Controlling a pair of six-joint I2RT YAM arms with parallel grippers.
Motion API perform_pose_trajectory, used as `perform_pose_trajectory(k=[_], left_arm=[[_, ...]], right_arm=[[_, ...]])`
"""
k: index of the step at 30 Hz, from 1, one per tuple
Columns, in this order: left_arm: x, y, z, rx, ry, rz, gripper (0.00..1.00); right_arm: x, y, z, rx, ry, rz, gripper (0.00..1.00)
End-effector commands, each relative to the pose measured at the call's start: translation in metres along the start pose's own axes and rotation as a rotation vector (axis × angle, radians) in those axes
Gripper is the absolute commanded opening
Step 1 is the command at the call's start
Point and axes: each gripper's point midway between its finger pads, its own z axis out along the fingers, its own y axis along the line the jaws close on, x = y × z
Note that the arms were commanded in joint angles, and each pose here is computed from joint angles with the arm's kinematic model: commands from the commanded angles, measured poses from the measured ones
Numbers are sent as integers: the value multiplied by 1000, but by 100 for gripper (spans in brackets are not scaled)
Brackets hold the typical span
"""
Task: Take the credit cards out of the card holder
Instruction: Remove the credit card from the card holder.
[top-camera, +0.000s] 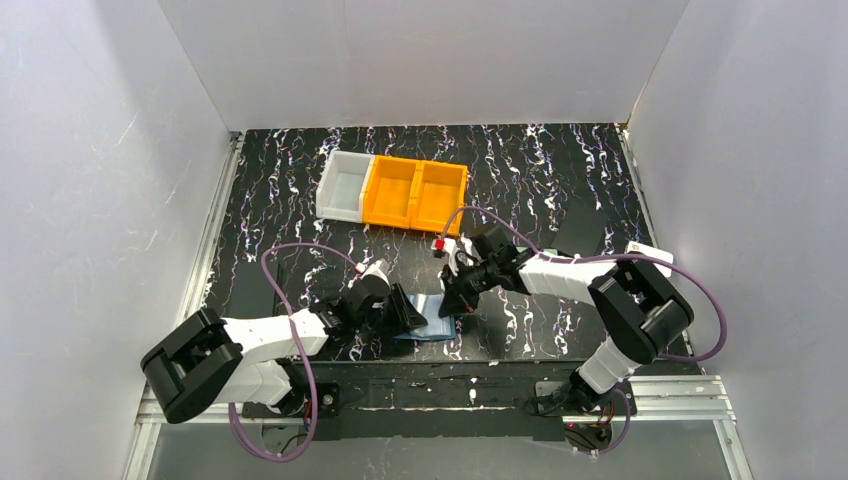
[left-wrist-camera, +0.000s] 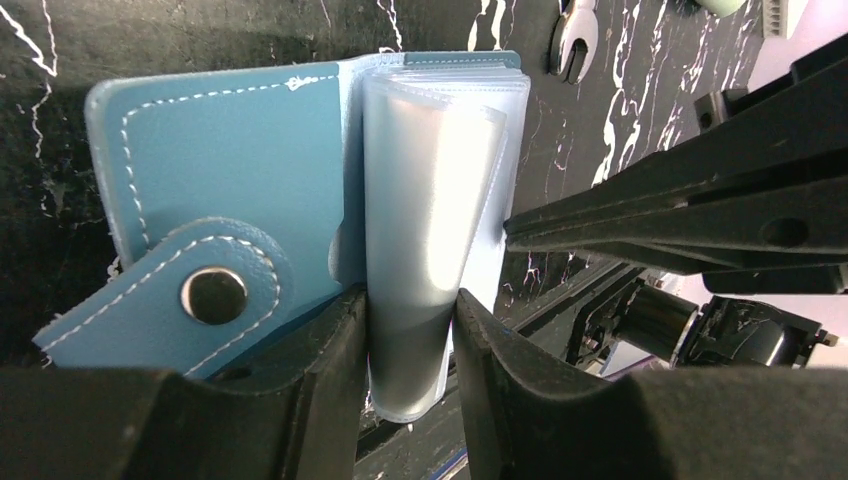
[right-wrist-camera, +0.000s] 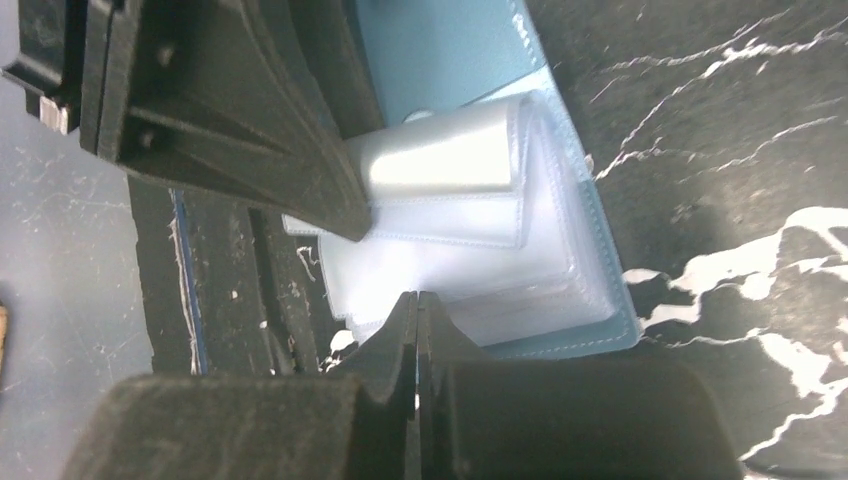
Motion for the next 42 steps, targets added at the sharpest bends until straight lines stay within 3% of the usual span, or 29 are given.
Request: perform_pose_trajectory(k=[1,6,17,26,28,34,42], left_arm=[[2,-4,-3,55,5,-53,34],[5,1,-4,71,7,-73,34],[9,0,-9,116,25,2,61],[16,15,-7,72,47,42,63],[15,18,-4,50,47,41,61],[13,23,3,-2,55,40,37],[13,28,3,-19,56,36,21]], right_arm=[[-22,-8,7,24,-6,-44,2],[-11,-11,16,31,68,-41,1],[-15,-7,33,-48,100,15,4],[-25,3,42,-154,115,77,5],[-24,8,46,-190,126,94,5],[-30,24,52,-310,131,155,7],[-42,35,51,-397,111,167,17]])
